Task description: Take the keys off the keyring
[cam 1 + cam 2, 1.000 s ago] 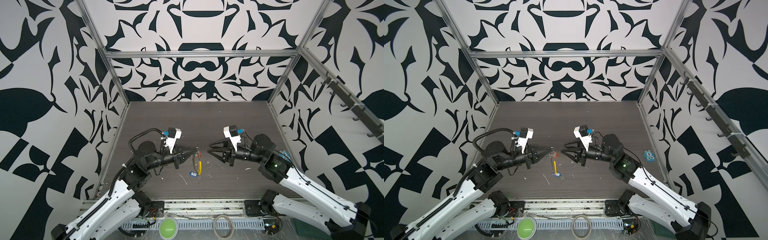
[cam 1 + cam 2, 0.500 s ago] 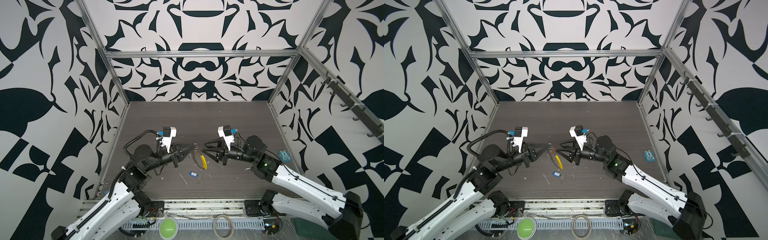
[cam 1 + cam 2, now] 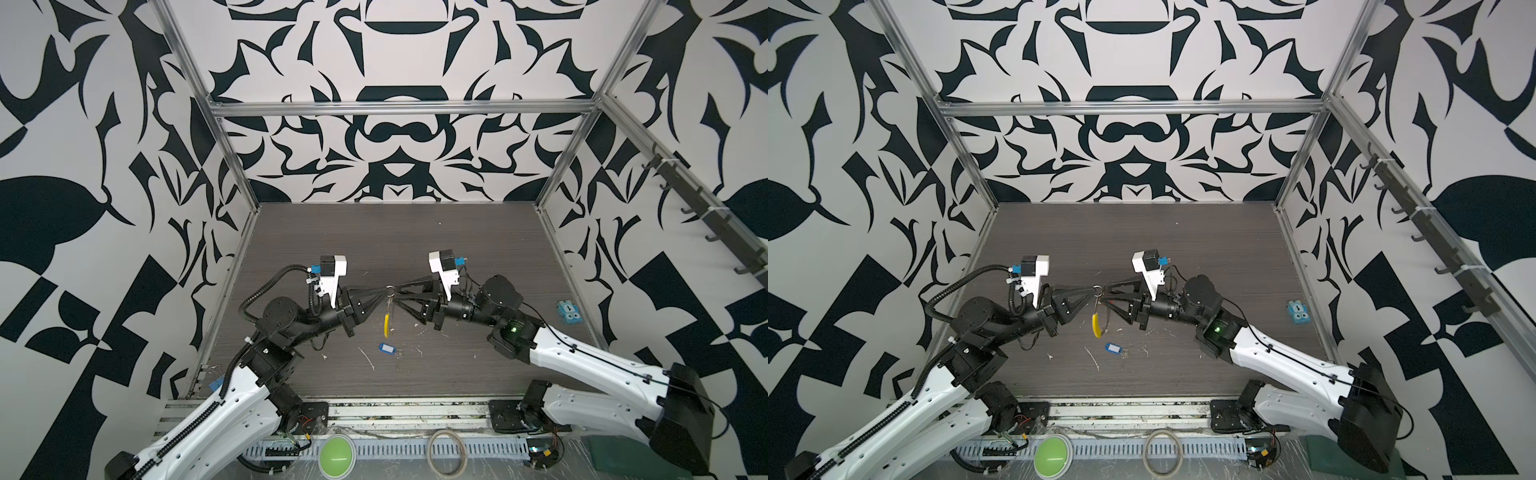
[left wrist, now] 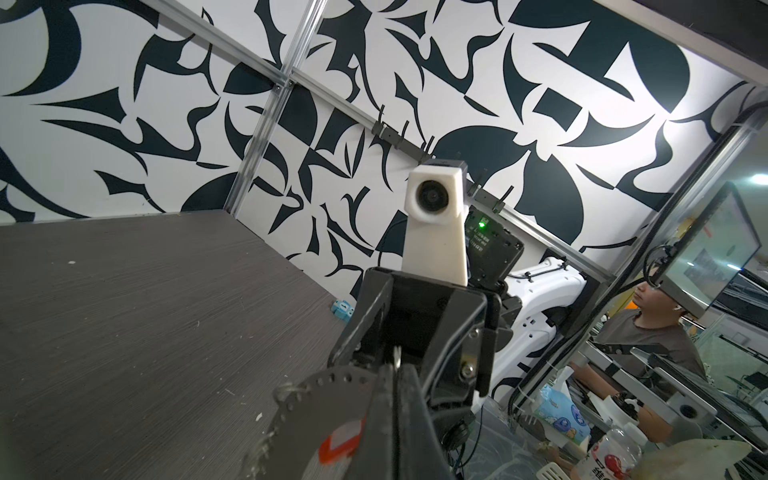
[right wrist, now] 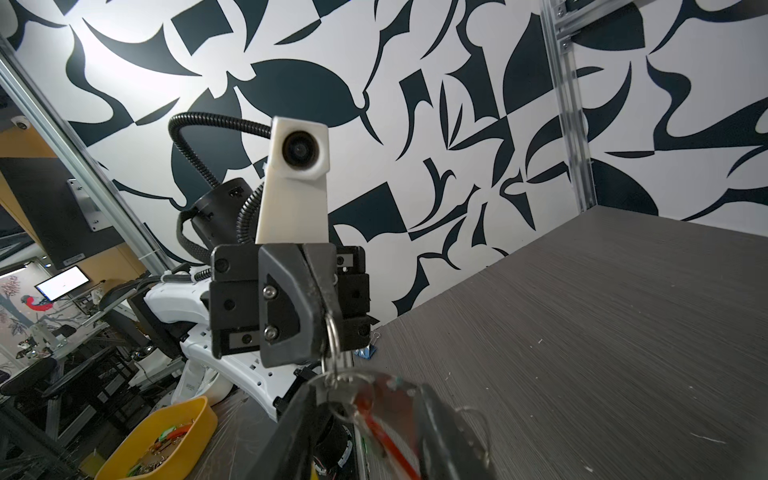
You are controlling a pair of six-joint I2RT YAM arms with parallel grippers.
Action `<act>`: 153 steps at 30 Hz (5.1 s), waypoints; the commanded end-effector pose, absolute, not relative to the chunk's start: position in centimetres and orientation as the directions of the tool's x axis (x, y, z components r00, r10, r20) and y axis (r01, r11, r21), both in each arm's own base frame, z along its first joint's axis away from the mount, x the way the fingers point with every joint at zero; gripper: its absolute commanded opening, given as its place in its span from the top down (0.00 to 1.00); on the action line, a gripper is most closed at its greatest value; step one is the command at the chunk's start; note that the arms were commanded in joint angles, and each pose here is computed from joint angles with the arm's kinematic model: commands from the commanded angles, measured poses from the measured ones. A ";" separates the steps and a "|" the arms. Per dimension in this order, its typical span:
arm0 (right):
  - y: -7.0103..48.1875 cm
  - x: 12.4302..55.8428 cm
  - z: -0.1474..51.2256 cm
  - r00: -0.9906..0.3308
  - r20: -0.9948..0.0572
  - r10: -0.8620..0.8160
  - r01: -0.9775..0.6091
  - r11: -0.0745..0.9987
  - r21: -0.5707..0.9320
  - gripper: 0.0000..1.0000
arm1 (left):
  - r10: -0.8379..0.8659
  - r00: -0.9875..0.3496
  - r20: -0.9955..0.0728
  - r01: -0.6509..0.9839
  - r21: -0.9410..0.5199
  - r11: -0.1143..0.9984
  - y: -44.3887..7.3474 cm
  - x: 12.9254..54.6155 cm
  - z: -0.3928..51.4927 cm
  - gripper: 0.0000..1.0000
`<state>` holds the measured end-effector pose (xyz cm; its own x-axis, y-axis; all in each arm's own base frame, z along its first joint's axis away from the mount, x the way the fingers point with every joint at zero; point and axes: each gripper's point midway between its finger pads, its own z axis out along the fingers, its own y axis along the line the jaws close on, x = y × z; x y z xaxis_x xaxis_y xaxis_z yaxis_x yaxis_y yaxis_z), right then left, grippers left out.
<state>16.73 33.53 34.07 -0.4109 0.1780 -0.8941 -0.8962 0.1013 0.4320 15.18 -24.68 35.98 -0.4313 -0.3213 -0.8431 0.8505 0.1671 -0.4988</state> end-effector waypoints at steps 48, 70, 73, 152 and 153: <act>32.4 14.3 39.9 -0.324 -0.930 0.174 -0.939 0.065 0.339 1.00 | -0.329 -0.451 -0.830 0.857 -0.506 0.100 -24.4 13.7 37.2 0.64; 31.3 12.6 37.7 -0.271 -0.943 -0.191 -0.960 0.123 0.251 1.00 | 0.078 -0.578 -0.812 0.816 -0.573 0.079 -26.6 11.2 35.1 0.74; 31.3 12.6 37.8 -0.269 -0.944 -0.193 -0.961 0.123 0.249 1.00 | 0.100 -0.584 -0.806 0.812 -0.578 0.081 -26.8 11.3 34.8 0.75; 33.7 12.2 37.3 -0.227 -0.974 0.023 -0.972 0.052 0.228 0.91 | -0.275 -0.329 -0.903 0.928 -0.363 0.081 -24.7 12.3 40.1 1.00; 33.8 12.1 37.2 -0.226 -0.974 0.019 -0.973 0.053 0.227 0.92 | -0.276 -0.328 -0.903 0.928 -0.363 0.082 -24.6 12.3 40.1 1.00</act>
